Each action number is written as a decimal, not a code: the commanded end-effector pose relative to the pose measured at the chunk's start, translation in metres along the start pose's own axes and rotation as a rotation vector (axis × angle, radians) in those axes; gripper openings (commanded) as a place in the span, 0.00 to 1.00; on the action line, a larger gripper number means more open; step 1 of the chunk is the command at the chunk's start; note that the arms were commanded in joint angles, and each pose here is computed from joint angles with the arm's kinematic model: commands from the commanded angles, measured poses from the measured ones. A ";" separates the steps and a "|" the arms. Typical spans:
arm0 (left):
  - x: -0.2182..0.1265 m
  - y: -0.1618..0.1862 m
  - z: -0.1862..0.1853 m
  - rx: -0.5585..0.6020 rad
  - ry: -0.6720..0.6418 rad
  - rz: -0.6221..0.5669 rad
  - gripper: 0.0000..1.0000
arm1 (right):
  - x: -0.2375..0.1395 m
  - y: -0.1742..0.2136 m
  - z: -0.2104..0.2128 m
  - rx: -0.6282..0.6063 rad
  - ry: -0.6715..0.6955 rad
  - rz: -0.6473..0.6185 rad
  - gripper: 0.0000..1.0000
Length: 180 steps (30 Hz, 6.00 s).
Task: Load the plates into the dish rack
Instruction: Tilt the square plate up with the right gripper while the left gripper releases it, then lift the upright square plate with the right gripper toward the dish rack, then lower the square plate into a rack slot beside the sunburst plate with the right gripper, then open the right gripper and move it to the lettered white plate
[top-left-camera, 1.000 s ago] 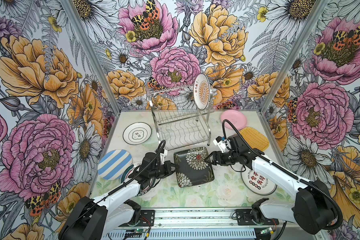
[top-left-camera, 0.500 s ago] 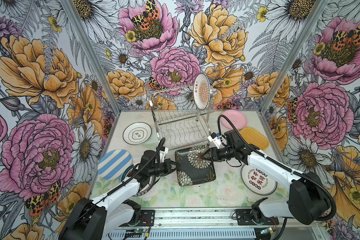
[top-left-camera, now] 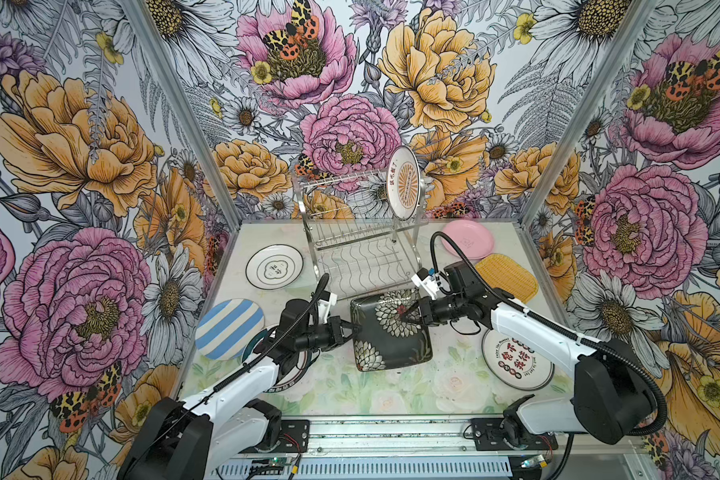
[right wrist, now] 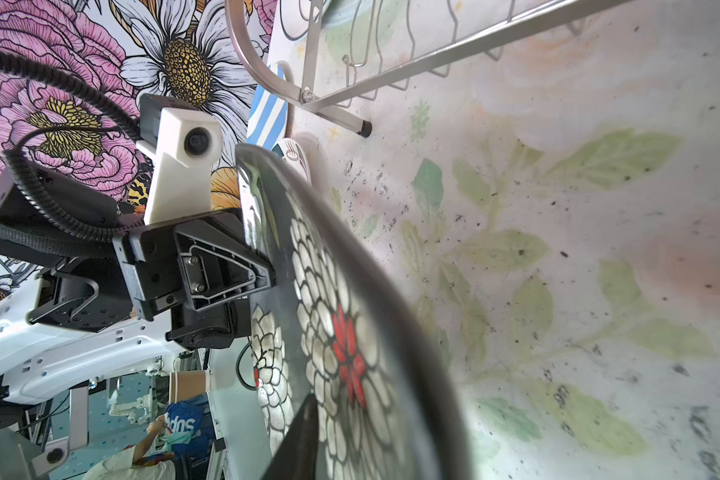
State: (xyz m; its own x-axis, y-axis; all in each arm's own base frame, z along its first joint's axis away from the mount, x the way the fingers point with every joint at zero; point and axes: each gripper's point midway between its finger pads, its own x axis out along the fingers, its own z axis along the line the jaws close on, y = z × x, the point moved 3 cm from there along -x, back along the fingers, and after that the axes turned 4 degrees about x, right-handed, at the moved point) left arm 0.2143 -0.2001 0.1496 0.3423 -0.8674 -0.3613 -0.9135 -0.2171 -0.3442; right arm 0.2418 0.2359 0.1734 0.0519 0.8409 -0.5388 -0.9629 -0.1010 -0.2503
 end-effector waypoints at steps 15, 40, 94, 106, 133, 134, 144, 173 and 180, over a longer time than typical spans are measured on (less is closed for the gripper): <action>-0.011 -0.027 -0.047 0.138 0.144 -0.070 0.40 | -0.017 -0.019 0.028 -0.078 -0.042 -0.087 0.00; -0.032 -0.056 -0.019 0.138 -0.135 -0.267 0.99 | -0.176 -0.053 0.139 -0.336 0.333 -0.650 0.00; -0.012 -0.048 -0.009 0.116 -0.200 -0.284 0.99 | -0.183 -0.251 0.258 -0.628 0.709 -1.562 0.00; -0.013 -0.047 -0.005 0.111 -0.209 -0.288 0.99 | -0.167 -0.266 0.247 -0.637 0.759 -1.557 0.00; -0.009 -0.046 0.000 0.101 -0.217 -0.276 0.99 | -0.163 -0.267 0.216 -0.594 0.797 -1.526 0.00; -0.009 -0.046 0.000 0.101 -0.219 -0.277 0.99 | -0.163 -0.267 0.215 -0.591 0.795 -1.523 0.00; -0.009 -0.045 0.001 0.100 -0.219 -0.274 0.99 | -0.156 -0.268 0.210 -0.584 0.787 -1.493 0.00; -0.011 -0.043 -0.002 0.107 -0.214 -0.282 0.99 | -0.163 -0.252 0.207 -0.604 0.775 -1.378 0.34; -0.012 -0.043 -0.003 0.110 -0.215 -0.289 0.99 | -0.166 -0.245 0.211 -0.615 0.761 -1.350 0.45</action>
State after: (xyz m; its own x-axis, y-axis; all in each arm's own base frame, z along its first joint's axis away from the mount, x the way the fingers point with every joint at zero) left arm 0.2499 -0.1830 0.1680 0.6105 -0.6683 -0.4251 -0.7671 -0.3655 -0.5271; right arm 0.4295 0.2467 0.4630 0.9948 0.0691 0.0741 0.0699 0.0618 -0.9956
